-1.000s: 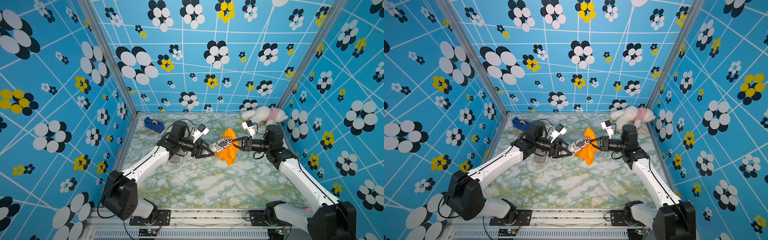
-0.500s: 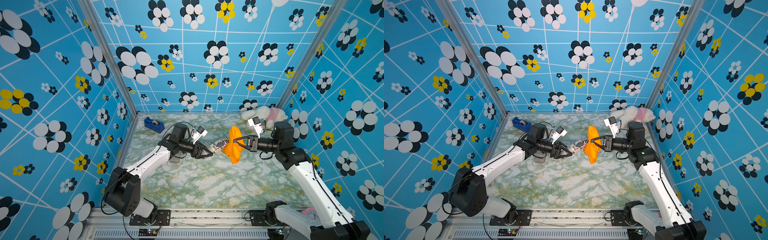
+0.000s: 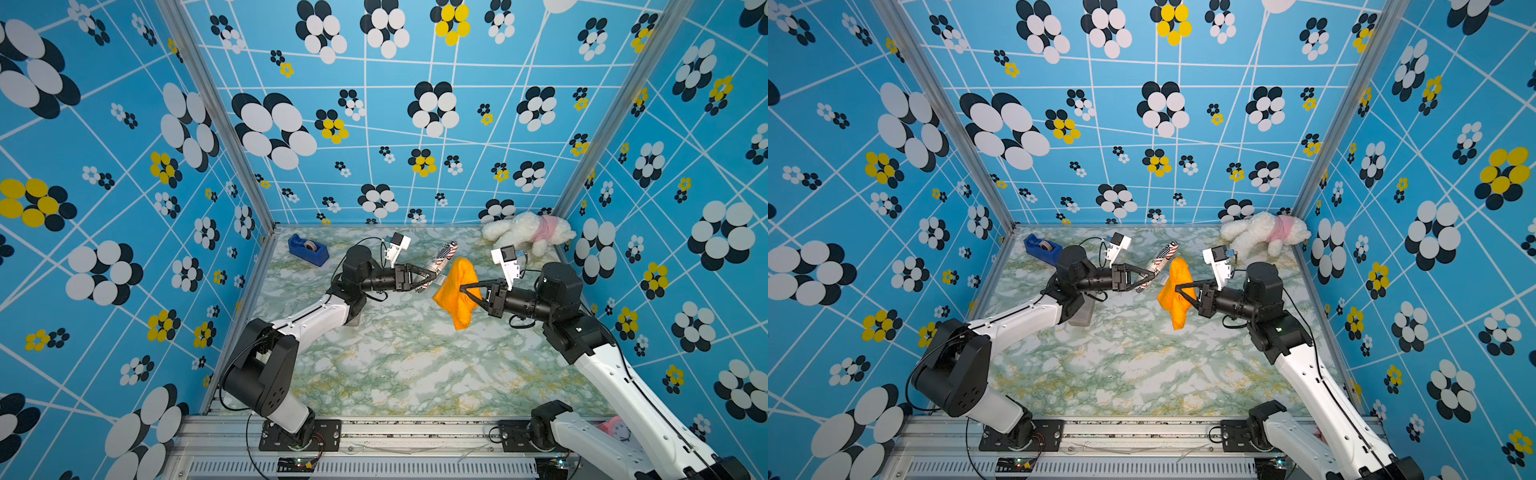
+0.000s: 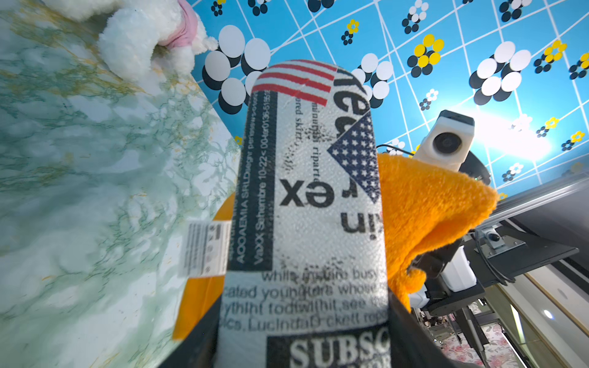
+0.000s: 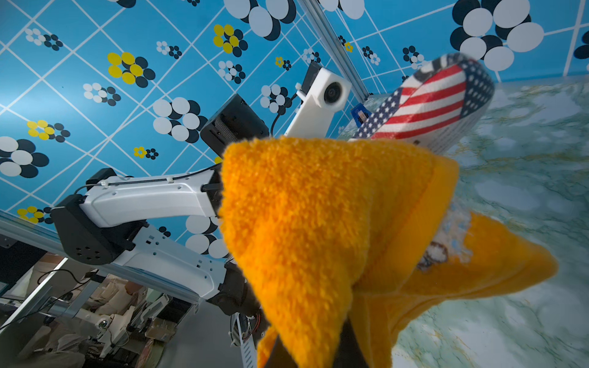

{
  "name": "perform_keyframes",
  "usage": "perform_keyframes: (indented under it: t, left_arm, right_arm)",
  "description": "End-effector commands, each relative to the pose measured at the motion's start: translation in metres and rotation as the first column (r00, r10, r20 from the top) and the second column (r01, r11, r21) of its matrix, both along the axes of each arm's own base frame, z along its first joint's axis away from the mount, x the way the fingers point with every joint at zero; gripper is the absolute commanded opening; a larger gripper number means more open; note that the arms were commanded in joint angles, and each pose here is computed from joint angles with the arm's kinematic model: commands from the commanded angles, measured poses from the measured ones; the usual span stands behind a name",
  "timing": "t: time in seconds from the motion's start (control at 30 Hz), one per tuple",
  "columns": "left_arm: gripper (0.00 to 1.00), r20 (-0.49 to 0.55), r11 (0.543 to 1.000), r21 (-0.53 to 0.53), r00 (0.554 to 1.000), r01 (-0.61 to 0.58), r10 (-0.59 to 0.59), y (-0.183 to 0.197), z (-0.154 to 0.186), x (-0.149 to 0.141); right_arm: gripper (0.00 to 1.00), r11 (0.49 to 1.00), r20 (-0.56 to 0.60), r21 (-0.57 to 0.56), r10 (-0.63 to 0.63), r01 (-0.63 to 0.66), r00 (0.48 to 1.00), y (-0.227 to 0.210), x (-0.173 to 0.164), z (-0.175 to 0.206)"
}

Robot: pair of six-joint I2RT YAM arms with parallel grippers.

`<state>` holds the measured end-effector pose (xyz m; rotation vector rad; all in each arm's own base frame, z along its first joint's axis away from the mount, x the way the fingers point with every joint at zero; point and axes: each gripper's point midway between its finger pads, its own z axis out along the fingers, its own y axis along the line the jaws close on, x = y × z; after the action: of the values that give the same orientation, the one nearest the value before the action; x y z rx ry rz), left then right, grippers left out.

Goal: Wipe the eyeglass case
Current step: Wipe the dirt from the eyeglass case.

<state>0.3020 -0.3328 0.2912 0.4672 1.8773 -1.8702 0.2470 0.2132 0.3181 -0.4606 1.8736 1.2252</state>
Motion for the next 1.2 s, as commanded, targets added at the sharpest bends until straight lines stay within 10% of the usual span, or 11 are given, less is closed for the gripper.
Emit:
perform_keyframes:
  t: [0.0,1.17]
  left_arm:
    - [0.22,0.038,0.992,-0.128,0.999,0.012,-0.007,-0.003,0.042,-0.003]
    - [0.19,-0.043,0.933,-0.268,0.964,0.242,-0.262,-0.056,0.067,-0.067]
  right_arm:
    - [0.0,0.997,0.158,0.051,-0.066,0.059,0.985,-0.004,0.002,0.032]
    - [0.0,0.988,0.287,0.034,-0.157,0.154,0.945,-0.019,0.071,0.059]
